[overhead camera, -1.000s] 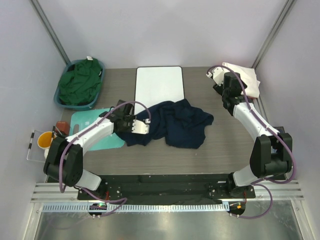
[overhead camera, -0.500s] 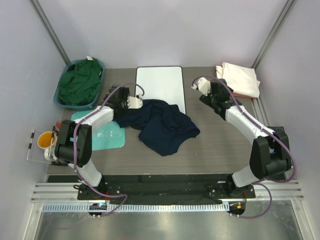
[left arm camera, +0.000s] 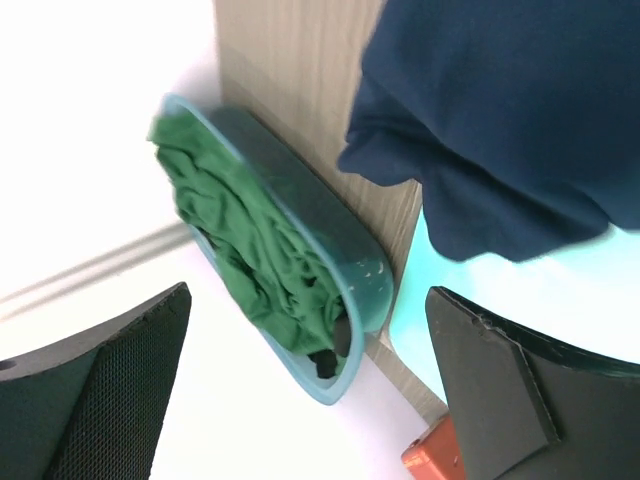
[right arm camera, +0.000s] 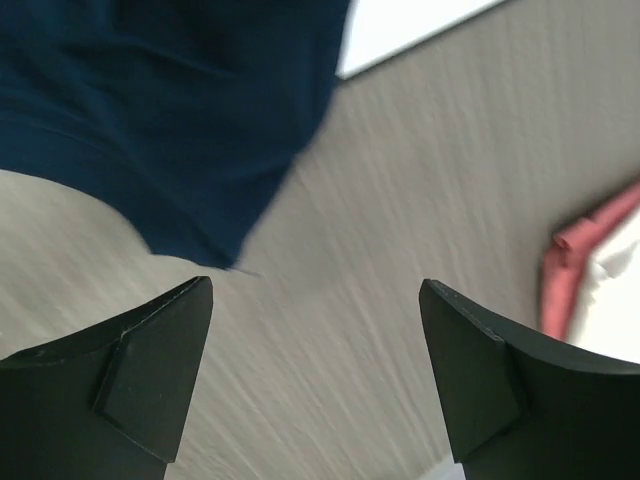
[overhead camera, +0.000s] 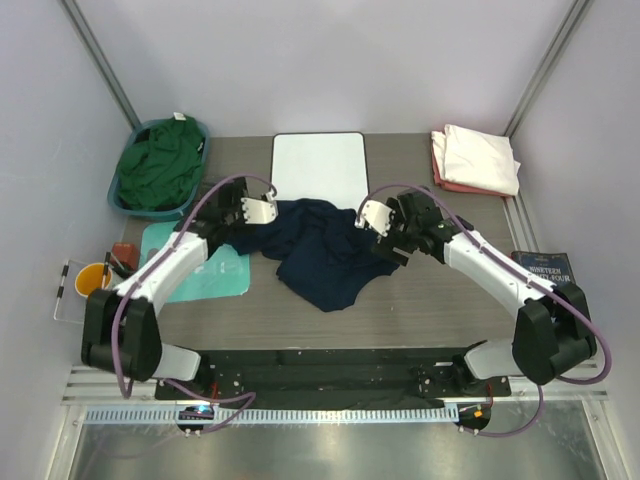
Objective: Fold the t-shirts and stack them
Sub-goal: Flatten out the tshirt
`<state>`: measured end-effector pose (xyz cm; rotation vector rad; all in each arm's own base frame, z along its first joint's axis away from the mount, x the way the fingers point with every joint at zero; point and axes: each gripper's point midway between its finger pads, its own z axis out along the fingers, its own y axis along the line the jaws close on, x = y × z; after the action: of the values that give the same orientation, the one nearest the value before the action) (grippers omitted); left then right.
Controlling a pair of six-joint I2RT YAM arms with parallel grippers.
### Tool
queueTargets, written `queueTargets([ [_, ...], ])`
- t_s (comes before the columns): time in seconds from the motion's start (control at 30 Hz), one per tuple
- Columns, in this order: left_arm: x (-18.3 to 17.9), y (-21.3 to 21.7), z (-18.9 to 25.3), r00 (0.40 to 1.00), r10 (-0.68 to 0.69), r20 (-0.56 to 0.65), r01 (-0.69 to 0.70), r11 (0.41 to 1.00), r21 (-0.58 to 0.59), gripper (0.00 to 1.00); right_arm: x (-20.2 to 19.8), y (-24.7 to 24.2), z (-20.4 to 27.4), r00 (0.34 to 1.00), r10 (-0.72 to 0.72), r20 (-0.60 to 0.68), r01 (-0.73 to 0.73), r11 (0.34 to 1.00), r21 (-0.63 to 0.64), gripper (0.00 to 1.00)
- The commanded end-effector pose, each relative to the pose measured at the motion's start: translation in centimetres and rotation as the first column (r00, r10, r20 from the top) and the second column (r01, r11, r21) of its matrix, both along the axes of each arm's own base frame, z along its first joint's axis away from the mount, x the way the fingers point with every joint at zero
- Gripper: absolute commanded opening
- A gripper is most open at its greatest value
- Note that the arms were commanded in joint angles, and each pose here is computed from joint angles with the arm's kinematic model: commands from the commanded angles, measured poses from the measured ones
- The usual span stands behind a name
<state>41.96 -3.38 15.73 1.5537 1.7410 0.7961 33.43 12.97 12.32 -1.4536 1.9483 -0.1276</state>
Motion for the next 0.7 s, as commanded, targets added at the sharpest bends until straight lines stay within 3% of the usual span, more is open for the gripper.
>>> queueTargets([
  [0.0, -5.2, -2.3, -0.5, 0.978, -0.166, -0.126, 0.152, 0.982, -0.115, 1.00, -1.4, 4.9, 1.1, 0.994, 0.062, -0.095, -0.041, 0.978, 0.206, 0.88],
  [0.13, -8.2, -2.7, -2.6, 0.956, -0.245, -0.158, 0.232, 0.968, -0.100, 1.00, -0.3, 8.2, 1.7, 0.985, 0.031, -0.169, 0.034, 0.929, 0.367, 0.84],
  [0.27, -9.4, -2.7, -4.5, 0.951, -0.241, -0.194, 0.226, 0.969, -0.096, 1.00, 1.8, 10.4, 2.5, 0.981, 0.012, -0.194, 0.076, 0.895, 0.440, 0.83],
  [0.67, -7.6, -2.3, -6.4, 0.972, -0.134, -0.194, 0.116, 0.988, -0.100, 1.00, 3.3, 15.9, 1.1, 0.965, 0.117, -0.233, 0.011, 0.875, 0.484, 0.80],
])
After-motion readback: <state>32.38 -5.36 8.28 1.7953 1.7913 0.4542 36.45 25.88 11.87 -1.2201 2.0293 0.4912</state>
